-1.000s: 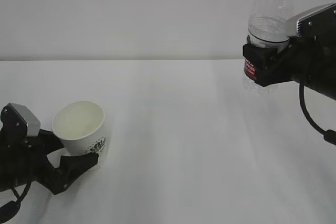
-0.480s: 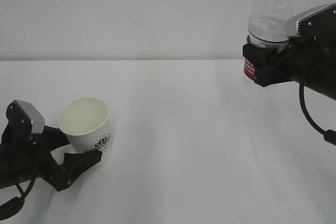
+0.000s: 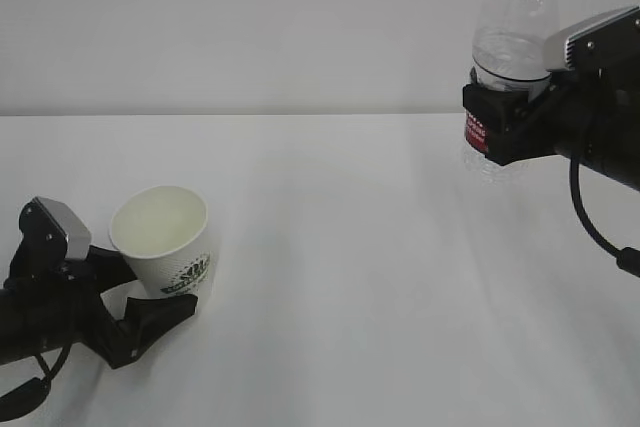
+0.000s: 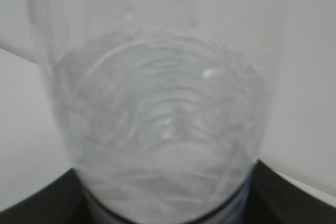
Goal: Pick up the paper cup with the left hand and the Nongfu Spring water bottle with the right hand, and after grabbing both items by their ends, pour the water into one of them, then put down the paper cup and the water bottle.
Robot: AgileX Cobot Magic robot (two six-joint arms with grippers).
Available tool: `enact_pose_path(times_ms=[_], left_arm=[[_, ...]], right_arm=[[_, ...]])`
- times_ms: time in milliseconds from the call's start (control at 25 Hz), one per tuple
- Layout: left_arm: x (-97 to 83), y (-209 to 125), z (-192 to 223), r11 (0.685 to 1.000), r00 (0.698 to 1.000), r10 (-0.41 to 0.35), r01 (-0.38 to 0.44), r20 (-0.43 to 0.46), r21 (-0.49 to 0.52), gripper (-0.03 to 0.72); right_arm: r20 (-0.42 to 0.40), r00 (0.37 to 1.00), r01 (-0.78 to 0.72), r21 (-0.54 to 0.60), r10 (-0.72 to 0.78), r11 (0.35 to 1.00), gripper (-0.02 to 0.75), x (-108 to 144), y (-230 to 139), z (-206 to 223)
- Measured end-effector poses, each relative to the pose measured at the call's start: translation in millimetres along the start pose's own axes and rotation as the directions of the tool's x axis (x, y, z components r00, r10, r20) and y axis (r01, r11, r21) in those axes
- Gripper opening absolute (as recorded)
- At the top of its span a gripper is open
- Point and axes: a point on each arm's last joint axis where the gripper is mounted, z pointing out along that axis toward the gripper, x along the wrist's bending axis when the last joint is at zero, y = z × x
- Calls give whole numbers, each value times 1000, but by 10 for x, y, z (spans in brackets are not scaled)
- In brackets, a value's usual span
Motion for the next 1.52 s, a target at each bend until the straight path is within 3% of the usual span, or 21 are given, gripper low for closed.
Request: enact_pose_path(times_ms=[520, 760, 1320, 1520], left_arm=[[49, 54, 51, 1000, 1000, 10, -10, 1, -22, 691], [-69, 120, 171, 998, 997, 50, -48, 53, -37, 691], [-102, 156, 252, 998, 1000, 25, -25, 1, -49, 682], [-102, 156, 252, 998, 1000, 25, -25, 1, -49, 633]], right_arm=[[0, 1000, 0, 0, 0, 1000, 427, 0, 0, 0], [0, 1000, 0, 0, 0, 1000, 427, 0, 0, 0], [-2, 1000, 0, -15, 0, 1000, 427, 2, 14, 0], [-3, 1000, 0, -22, 0, 1000, 427, 2, 20, 0]])
